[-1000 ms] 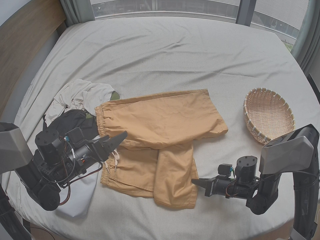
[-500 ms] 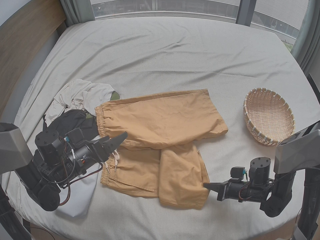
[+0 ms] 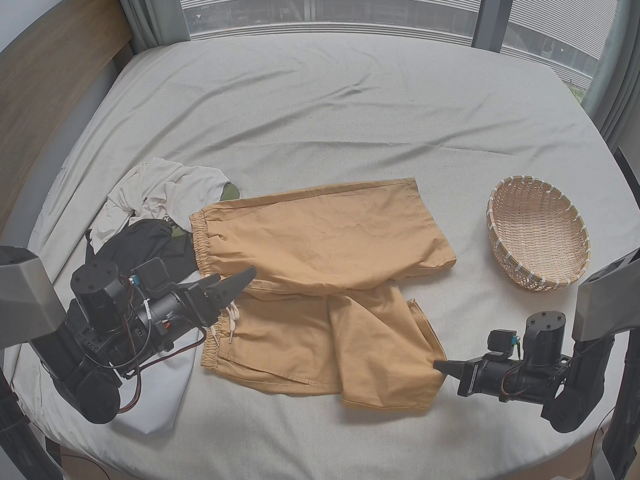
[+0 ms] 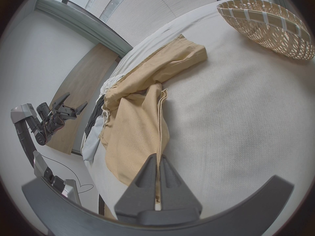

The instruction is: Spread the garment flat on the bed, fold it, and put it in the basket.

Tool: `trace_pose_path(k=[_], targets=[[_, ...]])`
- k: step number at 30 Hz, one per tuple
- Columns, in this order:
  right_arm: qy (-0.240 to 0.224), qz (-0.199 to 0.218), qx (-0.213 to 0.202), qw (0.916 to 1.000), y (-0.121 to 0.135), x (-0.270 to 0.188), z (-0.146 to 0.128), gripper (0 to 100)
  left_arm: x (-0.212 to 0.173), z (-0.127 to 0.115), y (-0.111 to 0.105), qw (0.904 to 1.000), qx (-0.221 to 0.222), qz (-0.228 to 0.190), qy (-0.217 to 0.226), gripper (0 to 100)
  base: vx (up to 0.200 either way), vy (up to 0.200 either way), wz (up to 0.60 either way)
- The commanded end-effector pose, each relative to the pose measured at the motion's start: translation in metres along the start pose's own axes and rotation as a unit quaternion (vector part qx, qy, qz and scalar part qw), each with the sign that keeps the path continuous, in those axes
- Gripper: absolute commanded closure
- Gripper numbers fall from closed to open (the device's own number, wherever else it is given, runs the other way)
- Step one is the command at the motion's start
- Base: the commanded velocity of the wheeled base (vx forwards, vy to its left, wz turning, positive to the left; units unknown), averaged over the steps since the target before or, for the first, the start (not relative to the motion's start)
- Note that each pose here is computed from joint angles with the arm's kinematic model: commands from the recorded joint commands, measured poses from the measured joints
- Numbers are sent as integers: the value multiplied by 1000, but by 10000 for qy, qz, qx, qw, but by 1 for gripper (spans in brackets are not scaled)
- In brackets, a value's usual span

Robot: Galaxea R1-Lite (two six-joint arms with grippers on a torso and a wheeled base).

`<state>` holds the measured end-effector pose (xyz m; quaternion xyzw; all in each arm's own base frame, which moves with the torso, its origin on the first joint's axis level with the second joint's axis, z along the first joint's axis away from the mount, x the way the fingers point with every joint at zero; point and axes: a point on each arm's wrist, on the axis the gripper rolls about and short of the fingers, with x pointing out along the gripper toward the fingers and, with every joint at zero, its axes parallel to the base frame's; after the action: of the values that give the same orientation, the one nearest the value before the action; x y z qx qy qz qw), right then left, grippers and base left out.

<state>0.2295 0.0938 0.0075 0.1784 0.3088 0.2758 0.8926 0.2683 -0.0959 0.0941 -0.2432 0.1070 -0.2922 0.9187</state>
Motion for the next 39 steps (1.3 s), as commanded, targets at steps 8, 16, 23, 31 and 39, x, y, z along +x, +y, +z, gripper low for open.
trace_pose_path(k=[8, 16, 23, 31, 39], targets=[[390, -129, 125, 9991, -6, 1, -16, 100, 0, -2, -1, 10000, 0, -10, 29, 0, 0, 0, 0], [-237, 80, 110, 9996, -5, 21, 11, 0, -1, -2, 0, 10000, 23, 7, 44, 0, 0, 0, 0], [-817, 205, 298, 9960, -12, 39, 38, 0, -2, -3, 0, 10000, 16, 18, 63, 0, 0, 0, 0], [-967, 60, 372, 9946, -32, 53, 44, 0, -2, -3, 0, 10000, 14, 22, 70, 0, 0, 0, 0], [-909, 173, 317, 9952, -29, 66, 41, 0, -1, -4, -2, 10000, 18, -8, 79, 0, 0, 0, 0]])
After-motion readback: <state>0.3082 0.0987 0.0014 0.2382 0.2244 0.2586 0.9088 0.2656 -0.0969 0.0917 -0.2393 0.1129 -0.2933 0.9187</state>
